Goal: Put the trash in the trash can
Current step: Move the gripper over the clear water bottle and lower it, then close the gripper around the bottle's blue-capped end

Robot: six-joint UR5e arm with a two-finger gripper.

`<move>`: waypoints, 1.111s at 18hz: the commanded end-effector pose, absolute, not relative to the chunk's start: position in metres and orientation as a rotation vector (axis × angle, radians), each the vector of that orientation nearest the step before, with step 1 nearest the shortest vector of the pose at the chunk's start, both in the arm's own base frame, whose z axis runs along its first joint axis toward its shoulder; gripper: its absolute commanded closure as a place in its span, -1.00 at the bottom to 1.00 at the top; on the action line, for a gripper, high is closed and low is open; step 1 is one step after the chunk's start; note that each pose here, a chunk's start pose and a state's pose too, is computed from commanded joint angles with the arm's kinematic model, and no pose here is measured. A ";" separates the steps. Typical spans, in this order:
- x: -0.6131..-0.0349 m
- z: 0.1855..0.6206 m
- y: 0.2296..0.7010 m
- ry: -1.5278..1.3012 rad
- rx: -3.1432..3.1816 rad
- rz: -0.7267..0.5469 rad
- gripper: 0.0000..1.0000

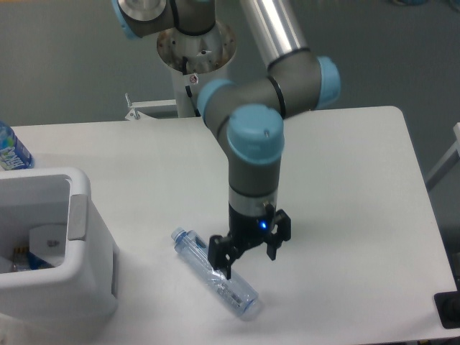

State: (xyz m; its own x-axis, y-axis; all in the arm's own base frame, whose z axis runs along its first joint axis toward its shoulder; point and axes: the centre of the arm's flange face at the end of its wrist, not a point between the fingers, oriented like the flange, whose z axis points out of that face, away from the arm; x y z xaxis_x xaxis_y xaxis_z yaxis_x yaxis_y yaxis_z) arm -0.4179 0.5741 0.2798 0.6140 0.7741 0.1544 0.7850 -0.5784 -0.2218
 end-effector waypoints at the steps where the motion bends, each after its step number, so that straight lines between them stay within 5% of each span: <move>1: -0.419 0.270 0.575 -1.278 -2.584 -0.068 -1.00; 20: -0.409 0.201 0.610 -1.289 -2.671 -0.064 -1.00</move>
State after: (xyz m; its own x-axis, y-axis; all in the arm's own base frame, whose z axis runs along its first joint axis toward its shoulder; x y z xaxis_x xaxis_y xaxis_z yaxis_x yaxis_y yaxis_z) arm -0.4094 0.6101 0.2009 0.6245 0.7726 0.1143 0.7801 -0.6100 -0.1387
